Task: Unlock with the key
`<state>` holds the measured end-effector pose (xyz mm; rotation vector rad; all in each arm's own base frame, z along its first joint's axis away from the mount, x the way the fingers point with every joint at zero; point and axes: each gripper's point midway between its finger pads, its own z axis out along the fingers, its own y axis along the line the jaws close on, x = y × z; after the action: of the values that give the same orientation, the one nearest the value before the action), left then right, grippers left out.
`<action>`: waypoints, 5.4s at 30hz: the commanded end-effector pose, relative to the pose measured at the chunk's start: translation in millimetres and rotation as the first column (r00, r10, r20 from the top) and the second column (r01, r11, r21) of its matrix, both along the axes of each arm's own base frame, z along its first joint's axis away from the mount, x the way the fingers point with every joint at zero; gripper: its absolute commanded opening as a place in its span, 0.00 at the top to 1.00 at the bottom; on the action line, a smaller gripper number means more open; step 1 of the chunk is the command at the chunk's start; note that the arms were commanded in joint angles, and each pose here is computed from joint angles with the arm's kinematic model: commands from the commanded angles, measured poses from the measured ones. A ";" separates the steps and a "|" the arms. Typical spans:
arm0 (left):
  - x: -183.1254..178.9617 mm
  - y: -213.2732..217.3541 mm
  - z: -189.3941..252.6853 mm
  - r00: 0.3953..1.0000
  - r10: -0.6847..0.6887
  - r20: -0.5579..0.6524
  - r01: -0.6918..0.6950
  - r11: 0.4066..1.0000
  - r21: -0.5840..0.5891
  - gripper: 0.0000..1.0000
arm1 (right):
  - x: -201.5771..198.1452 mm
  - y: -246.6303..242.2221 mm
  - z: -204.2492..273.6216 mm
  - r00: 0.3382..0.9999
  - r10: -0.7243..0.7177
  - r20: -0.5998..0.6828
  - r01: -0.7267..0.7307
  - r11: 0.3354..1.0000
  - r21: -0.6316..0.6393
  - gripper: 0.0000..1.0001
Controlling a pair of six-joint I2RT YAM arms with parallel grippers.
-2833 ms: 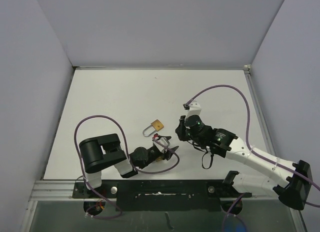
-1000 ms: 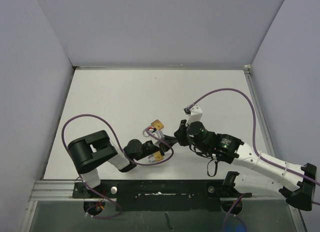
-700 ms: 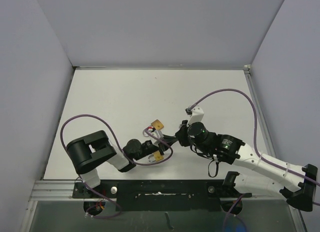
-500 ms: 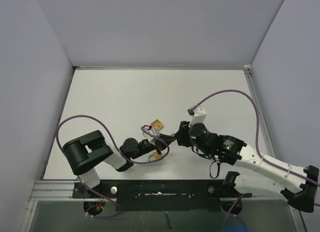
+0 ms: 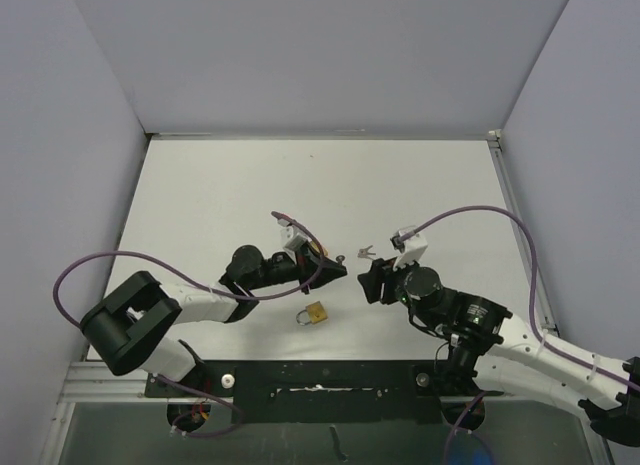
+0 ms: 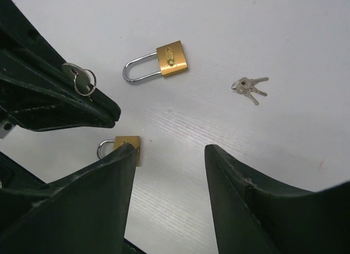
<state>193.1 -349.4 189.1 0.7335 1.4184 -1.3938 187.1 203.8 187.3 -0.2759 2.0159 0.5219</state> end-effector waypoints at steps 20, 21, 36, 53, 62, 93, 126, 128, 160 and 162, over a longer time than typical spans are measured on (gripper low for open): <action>-65.4 8.0 -1.0 0.862 -0.446 -0.240 0.478 0.874 0.093 1.00 | -2.4 56.4 42.1 0.897 0.406 0.177 -0.442 0.847 0.296 0.47; -62.4 7.3 -1.1 0.861 -0.445 -0.247 0.478 0.873 0.092 1.00 | -4.4 58.2 44.3 0.890 0.417 0.185 -0.456 0.836 0.305 0.47; -45.8 -2.6 11.8 0.841 -0.484 -0.244 0.503 0.864 0.022 1.00 | -11.4 62.6 23.8 0.877 0.453 0.157 -0.480 0.815 0.325 0.58; -55.3 0.2 11.8 0.831 -0.499 -0.245 0.516 0.856 0.005 1.00 | -7.5 68.4 22.8 0.871 0.461 0.170 -0.491 0.807 0.328 0.77; -57.3 1.6 13.2 0.830 -0.504 -0.238 0.520 0.854 0.002 1.00 | -6.0 71.2 22.0 0.869 0.467 0.162 -0.493 0.806 0.327 0.96; 25.0 67.8 -55.4 0.861 0.507 -0.051 -0.461 0.818 0.343 0.36 | 56.4 -11.5 -8.8 0.997 -0.077 0.025 0.060 0.902 0.427 1.00; -50.9 50.7 -167.4 0.974 0.217 0.058 -0.201 0.730 0.653 0.34 | 64.1 -29.8 -25.0 0.997 -0.071 -0.023 0.074 0.871 0.486 1.00; -51.1 50.2 -170.5 0.976 0.213 0.048 -0.192 0.733 0.652 0.34 | 63.8 -28.9 -24.1 0.998 -0.064 -0.026 0.069 0.873 0.483 1.00; -59.4 55.1 -212.6 0.965 0.242 -0.097 -0.080 0.627 0.775 0.37 | 58.6 -25.9 -18.6 0.999 -0.034 -0.018 0.038 0.871 0.489 1.00; -61.2 55.2 -215.1 0.961 0.253 -0.108 -0.077 0.624 0.777 0.37 | 58.6 -25.9 -19.4 0.999 -0.033 -0.019 0.038 0.872 0.488 1.00</action>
<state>156.0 -322.3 19.6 0.9192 2.0186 -0.7606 240.1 175.9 148.7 0.0994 1.8859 0.9684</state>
